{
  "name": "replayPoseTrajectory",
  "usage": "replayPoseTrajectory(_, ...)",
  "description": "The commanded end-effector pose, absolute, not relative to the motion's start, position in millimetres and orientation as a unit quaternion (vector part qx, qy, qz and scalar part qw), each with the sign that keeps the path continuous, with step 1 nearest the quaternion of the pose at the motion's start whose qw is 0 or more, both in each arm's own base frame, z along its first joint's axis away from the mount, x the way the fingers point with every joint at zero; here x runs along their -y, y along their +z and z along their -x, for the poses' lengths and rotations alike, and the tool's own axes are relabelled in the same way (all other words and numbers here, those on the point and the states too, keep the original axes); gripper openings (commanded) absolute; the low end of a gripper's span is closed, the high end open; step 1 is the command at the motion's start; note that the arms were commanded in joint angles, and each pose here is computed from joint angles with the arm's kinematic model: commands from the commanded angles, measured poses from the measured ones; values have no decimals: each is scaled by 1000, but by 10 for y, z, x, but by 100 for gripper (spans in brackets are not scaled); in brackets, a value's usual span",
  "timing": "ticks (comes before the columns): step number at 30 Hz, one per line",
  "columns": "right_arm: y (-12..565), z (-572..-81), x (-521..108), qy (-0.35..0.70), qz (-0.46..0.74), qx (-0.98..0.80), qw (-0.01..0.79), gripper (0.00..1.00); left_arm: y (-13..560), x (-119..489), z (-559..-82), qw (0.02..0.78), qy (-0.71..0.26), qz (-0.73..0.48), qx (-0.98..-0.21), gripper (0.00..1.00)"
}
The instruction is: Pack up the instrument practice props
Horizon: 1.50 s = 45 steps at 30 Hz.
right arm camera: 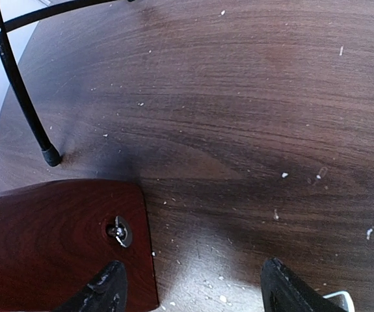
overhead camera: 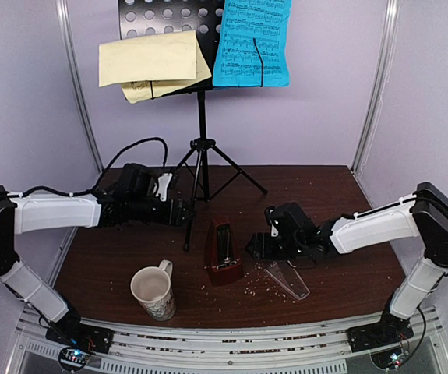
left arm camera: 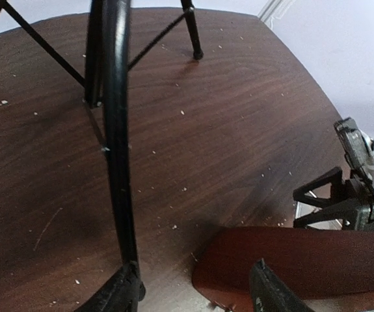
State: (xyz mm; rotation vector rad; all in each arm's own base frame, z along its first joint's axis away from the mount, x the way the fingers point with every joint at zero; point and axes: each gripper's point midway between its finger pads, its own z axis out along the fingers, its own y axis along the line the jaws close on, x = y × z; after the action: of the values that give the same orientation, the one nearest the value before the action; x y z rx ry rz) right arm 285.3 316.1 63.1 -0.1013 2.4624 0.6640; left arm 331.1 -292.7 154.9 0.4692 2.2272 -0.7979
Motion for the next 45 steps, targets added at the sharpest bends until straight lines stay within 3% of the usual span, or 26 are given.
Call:
replayPoseTrajectory(1,704,-2893,-3303,264,53,-916,298,73,1443,3067,-3038,320,-318,-225,-864,59)
replayPoseTrajectory(7,671,-2909,-3297,259,55,-917,299,72,1315,3095,-2967,299,-318,-228,-870,49)
replayPoseTrajectory(19,649,-2854,-3239,258,60,-917,299,73,1194,3466,-2986,278,-350,-256,-857,45)
replayPoseTrajectory(36,769,-2673,-2896,248,43,-914,319,73,1221,3971,-3209,296,-404,-265,-824,45)
replayPoseTrajectory(40,844,-2664,-2821,245,42,-910,331,75,1243,3848,-3299,324,-369,-250,-835,46)
replayPoseTrajectory(45,811,-2664,-2869,248,48,-911,325,76,1422,3491,-3360,367,-294,-228,-852,55)
